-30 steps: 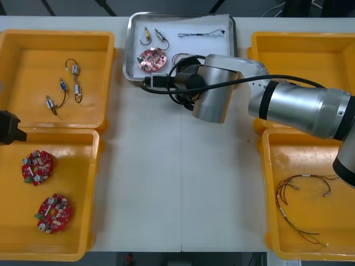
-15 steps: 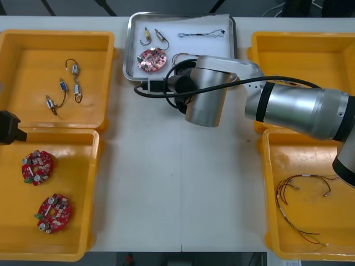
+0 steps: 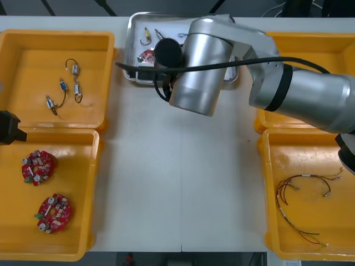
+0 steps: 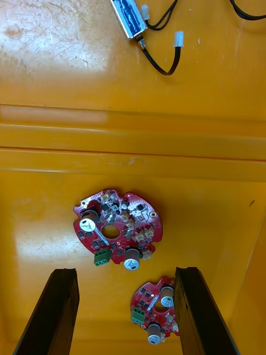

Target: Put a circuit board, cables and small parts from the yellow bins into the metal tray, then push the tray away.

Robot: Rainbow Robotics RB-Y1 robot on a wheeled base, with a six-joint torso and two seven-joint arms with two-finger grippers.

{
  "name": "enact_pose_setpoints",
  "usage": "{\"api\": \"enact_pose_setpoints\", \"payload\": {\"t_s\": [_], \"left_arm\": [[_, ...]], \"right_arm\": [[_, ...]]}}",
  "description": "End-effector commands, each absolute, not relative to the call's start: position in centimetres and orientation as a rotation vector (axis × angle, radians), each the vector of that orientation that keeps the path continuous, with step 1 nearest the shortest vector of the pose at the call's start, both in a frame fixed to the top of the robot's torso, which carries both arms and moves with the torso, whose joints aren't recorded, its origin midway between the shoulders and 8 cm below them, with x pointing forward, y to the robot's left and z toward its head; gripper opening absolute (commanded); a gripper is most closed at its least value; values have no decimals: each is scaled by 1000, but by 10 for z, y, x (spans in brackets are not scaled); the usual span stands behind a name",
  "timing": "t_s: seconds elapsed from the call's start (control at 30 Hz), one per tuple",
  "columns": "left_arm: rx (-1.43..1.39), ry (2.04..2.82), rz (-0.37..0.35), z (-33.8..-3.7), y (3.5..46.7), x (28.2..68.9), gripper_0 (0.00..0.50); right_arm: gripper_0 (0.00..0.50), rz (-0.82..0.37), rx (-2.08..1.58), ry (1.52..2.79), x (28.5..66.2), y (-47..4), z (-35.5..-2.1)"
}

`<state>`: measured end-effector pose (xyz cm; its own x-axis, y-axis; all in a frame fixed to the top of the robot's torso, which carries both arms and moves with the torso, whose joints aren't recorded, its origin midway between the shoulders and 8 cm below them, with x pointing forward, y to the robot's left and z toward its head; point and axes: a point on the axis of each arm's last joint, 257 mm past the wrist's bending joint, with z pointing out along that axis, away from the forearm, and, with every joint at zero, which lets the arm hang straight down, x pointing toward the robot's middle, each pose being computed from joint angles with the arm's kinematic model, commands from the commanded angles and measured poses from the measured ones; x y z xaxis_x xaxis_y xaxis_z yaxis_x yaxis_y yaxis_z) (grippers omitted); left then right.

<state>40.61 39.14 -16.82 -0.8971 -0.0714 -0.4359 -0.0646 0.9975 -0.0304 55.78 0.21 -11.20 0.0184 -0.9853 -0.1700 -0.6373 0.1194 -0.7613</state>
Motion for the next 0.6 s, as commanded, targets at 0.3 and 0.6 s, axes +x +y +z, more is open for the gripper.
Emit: {"api": "enact_pose_setpoints", "payload": {"t_s": [0.3, 0.6], "left_arm": [[-27, 2685, 69, -162, 405, 402, 500], [-27, 2685, 69, -162, 405, 402, 500]], "right_arm": [[500, -408, -1204, 2000, 535, -69, -56], [500, -335, -955, 2173, 522, -133, -56]]}}
